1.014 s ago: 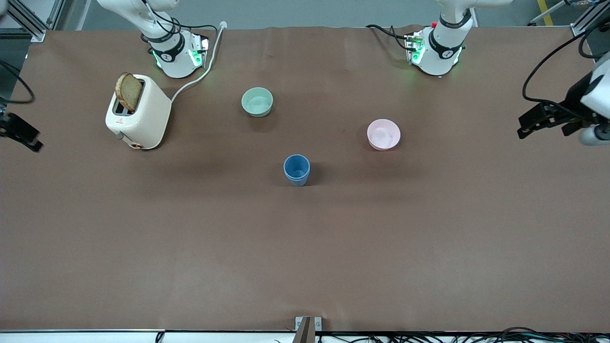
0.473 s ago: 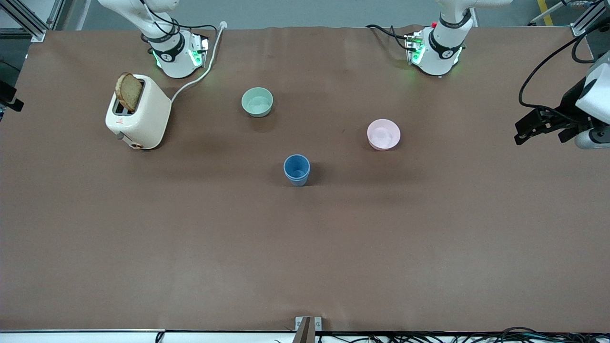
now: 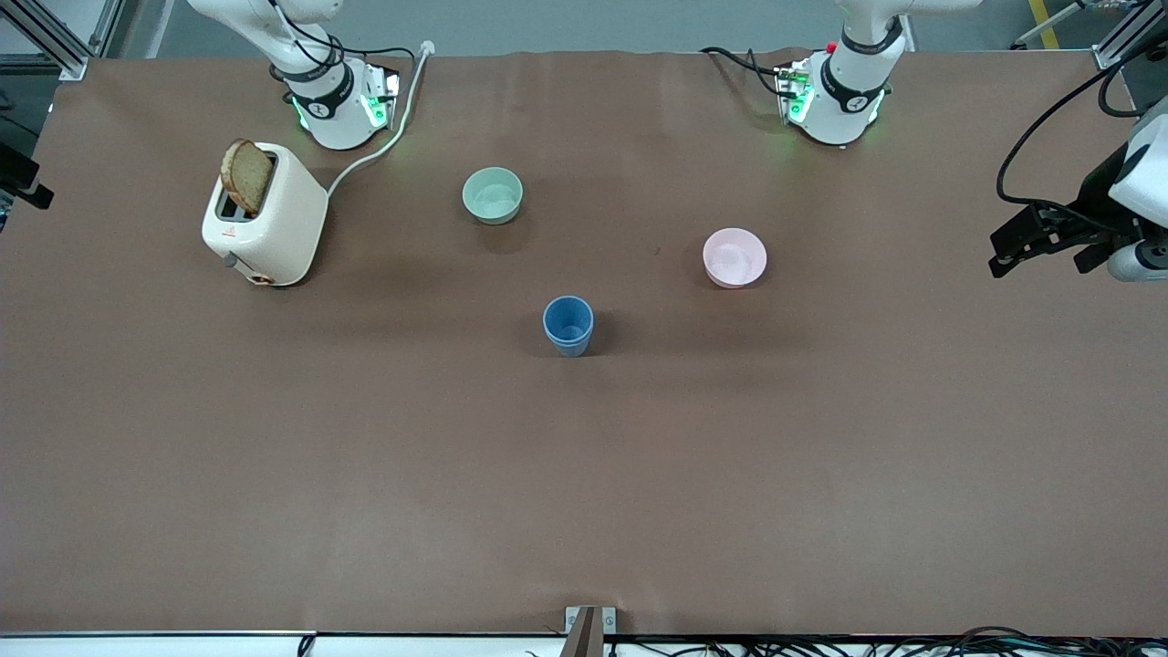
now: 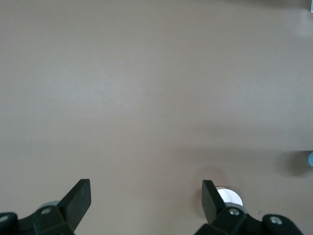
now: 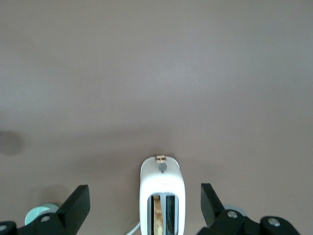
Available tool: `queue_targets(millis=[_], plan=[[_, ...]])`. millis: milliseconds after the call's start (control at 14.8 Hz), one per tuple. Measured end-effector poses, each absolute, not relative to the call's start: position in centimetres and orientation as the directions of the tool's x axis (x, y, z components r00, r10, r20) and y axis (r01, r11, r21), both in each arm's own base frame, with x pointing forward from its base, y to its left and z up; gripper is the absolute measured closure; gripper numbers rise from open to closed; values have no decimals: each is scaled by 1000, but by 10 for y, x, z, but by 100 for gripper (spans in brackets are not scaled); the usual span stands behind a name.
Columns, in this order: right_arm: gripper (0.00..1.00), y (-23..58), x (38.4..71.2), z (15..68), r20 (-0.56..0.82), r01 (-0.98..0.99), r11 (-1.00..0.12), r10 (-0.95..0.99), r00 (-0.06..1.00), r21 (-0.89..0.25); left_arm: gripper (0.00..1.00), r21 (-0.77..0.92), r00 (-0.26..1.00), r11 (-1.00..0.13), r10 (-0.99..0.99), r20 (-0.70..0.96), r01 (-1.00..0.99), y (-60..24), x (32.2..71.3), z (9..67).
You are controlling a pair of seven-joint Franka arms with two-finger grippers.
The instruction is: Stack blue cups with both arms
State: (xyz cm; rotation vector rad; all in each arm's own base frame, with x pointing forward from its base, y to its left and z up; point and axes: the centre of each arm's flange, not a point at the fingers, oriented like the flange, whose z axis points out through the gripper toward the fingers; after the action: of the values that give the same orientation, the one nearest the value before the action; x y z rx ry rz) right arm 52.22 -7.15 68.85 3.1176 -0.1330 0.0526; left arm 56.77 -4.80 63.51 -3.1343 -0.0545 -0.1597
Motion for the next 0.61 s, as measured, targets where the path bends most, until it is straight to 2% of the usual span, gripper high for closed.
queue_targets(millis=[609], plan=[[0, -70, 525, 690, 55, -53, -998, -52, 997, 20, 0, -1, 994, -999, 37, 106, 37, -47, 568, 636]])
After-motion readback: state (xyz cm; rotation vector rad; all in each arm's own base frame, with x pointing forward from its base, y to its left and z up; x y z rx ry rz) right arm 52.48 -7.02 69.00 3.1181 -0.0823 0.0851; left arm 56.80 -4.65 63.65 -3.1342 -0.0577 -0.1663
